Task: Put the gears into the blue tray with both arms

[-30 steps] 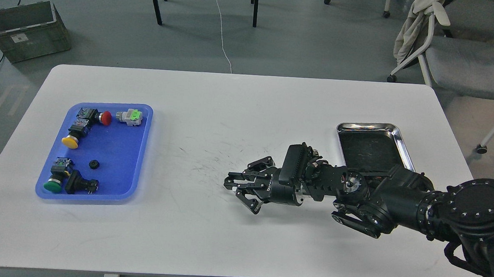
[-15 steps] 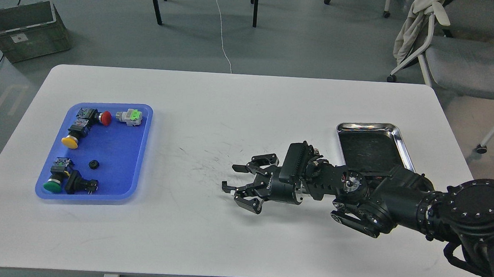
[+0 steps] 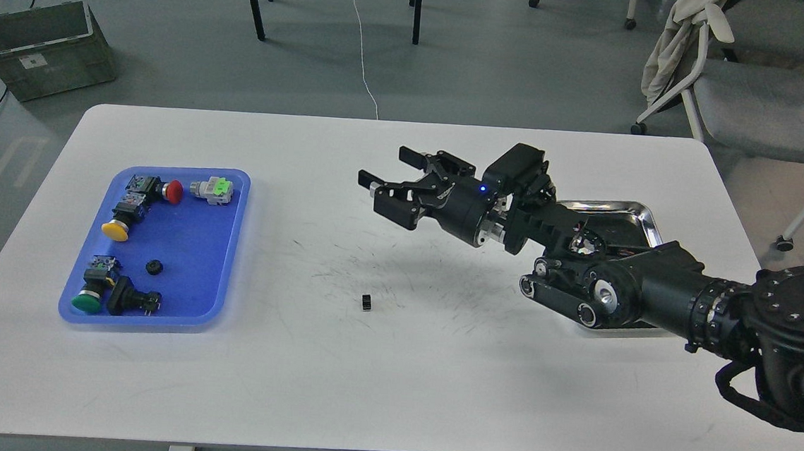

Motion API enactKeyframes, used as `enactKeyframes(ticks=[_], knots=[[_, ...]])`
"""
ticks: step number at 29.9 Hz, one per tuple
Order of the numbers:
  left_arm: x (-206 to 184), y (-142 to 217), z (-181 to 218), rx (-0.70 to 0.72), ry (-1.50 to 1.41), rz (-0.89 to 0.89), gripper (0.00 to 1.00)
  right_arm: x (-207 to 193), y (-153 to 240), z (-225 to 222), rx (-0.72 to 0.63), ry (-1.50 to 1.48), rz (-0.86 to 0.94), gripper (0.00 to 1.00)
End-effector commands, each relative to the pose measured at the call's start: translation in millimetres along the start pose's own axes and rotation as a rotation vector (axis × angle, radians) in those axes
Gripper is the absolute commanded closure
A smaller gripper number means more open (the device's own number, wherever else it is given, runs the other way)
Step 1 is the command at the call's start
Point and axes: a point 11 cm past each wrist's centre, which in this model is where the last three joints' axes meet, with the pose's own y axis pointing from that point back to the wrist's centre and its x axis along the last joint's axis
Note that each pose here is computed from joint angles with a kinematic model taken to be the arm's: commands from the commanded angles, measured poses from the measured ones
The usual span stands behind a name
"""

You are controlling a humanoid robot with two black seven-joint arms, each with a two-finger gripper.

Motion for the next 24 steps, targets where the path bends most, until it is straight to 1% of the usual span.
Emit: enactKeyframes(ticks=[1,3,6,12,16,18,20,24], knots=[[-3.7,-0.1,-1.1,0.002,0.003,-0.012,0.03,46.9,19.8,47.3,-0.153,-0.064,0.122,0.10],[-11.6,0.0,-1.7,0.002,0.012,-0.035,0.03,71.1,35.8,71.6,-0.228,-0.087,0.182,0.10],[-24.4,0.1,-0.4,-0.002,0.018,-0.072,0.03,92.0,65.8,105.6,-0.326,-0.162,0.194,0.07],[-50.0,11.6,-4.6,0.032,0.020,-0.170,0.03,111.1,128.3,155.5,-0.488,-0.234,0.202,0.06],[-78.3,25.7,-2.7,0.051,0.034,-0.272,0.03,122.6,172.9,182.1,-0.593,-0.344,0.217,0.06],[-88.7,36.2,-1.5,0.065,0.007,-0.326,0.03,123.0,192.7,192.1,-0.635,-0.413,0.234,0.06],[-111.3,45.6,5.4,0.054,-0.016,-0.416,0.03,114.8,210.5,199.6,-0.672,-0.471,0.234,0.06],[-134.1,66.3,5.5,0.063,-0.130,-0.547,0.03,100.8,241.5,209.7,-0.727,-0.532,0.224,0.06]])
